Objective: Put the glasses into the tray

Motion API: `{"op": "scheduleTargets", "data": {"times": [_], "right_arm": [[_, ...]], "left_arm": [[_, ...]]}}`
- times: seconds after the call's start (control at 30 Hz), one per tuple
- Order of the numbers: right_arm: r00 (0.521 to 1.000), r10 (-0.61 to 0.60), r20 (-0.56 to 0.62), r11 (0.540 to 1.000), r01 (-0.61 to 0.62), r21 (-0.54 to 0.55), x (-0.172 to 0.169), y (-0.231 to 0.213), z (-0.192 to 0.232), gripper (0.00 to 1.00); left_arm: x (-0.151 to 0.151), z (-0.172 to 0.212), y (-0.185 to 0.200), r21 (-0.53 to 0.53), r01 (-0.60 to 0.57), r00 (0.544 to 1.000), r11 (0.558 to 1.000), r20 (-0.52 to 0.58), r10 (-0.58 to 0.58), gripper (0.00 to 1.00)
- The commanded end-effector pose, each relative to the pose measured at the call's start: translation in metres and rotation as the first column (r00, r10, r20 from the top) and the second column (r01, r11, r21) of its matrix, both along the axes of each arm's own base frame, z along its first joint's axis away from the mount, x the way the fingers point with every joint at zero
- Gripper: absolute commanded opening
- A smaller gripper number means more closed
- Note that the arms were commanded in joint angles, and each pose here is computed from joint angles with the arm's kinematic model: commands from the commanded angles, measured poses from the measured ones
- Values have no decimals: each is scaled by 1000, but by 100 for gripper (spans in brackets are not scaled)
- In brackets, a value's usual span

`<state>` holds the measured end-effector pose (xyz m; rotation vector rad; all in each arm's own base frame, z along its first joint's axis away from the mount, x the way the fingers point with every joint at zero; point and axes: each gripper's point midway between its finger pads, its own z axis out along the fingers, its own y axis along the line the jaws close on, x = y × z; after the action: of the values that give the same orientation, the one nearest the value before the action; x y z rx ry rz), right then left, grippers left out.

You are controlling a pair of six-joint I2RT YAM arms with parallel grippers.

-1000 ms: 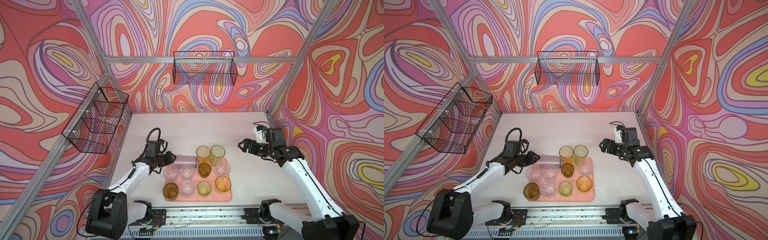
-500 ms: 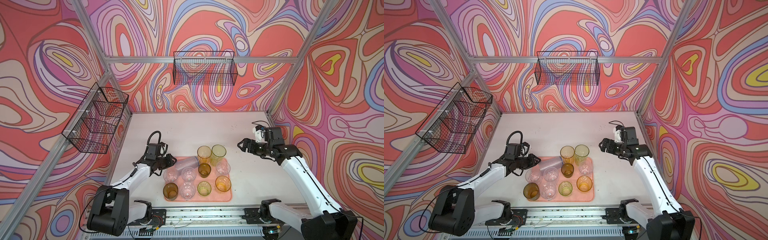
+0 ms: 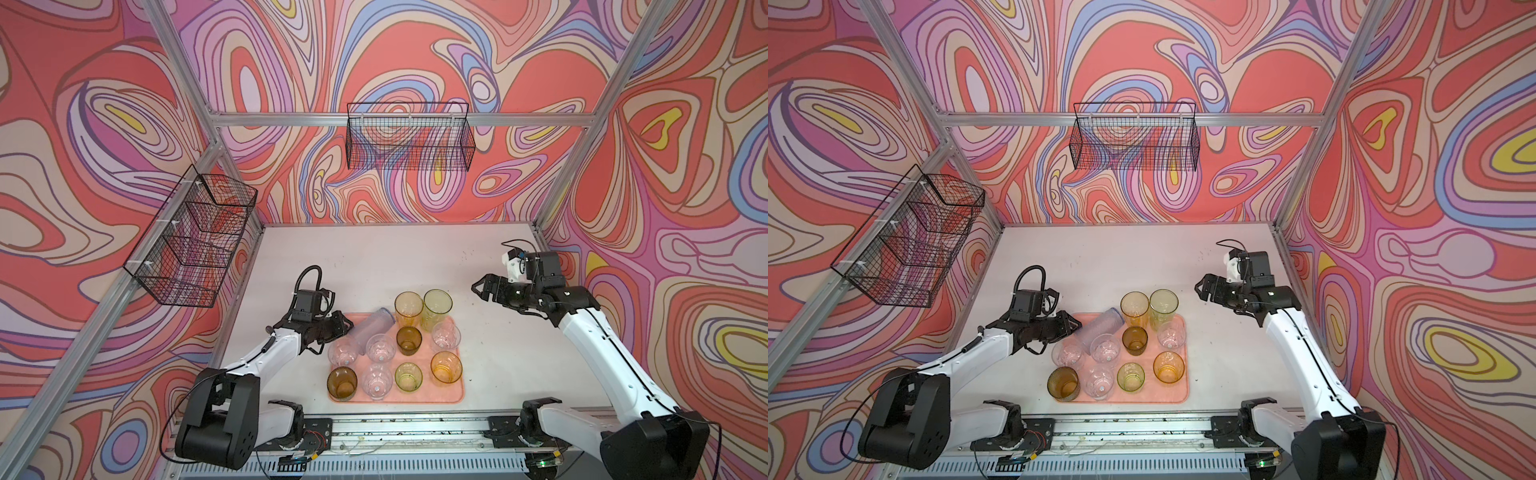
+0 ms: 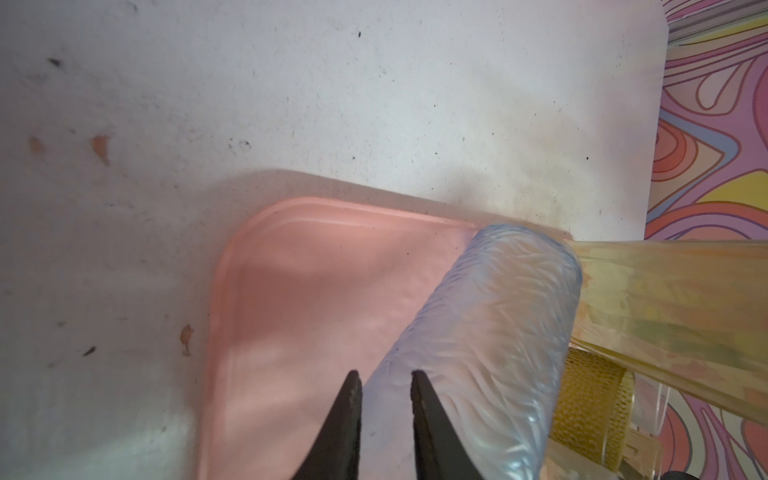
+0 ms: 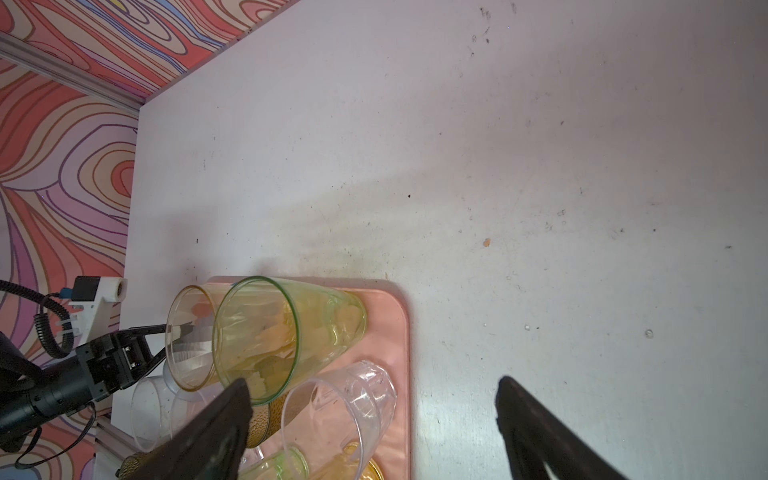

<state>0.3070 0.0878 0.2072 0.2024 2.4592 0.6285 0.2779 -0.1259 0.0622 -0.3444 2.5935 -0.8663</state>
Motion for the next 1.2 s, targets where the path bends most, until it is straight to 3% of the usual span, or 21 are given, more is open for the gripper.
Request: {"op": "scheduleTargets", "data": {"times": [0.0, 0.13, 0.37, 0.53, 0.6, 0.7, 0.83, 1.17], "right_arm": [[1000, -2, 6, 1000, 2, 16, 2, 1, -1, 94], [1000, 5, 13, 999, -5, 35, 3, 4, 0, 94], [999, 19, 48, 998, -21, 60, 3, 9, 8, 94], [997, 31, 77, 998, -35, 61, 3, 10, 11, 94], [997, 39, 73, 997, -43, 58, 3, 10, 9, 94], [996, 41, 74, 998, -45, 54, 1, 10, 7, 94], [995, 41, 89, 997, -46, 55, -2, 10, 9, 94], [995, 32, 100, 998, -37, 45, -1, 7, 11, 94]], "left_arm": [[1, 9, 8, 23, -37, 999, 999, 9, 37, 25], [7, 30, 18, 64, -86, 994, 994, 72, 82, 31], [-16, 56, 35, 161, -102, 995, 982, 25, 99, 57], [-44, 81, 44, 239, -36, 999, 970, 5, 36, 81], [-56, 89, 47, 269, 2, 1000, 963, -12, 2, 85], [-61, 95, 37, 209, 22, 1000, 978, 9, -24, 89], [-63, 82, 37, 220, 35, 998, 975, -57, -23, 87], [-64, 61, 38, 285, 59, 993, 957, -117, -26, 62]]}}
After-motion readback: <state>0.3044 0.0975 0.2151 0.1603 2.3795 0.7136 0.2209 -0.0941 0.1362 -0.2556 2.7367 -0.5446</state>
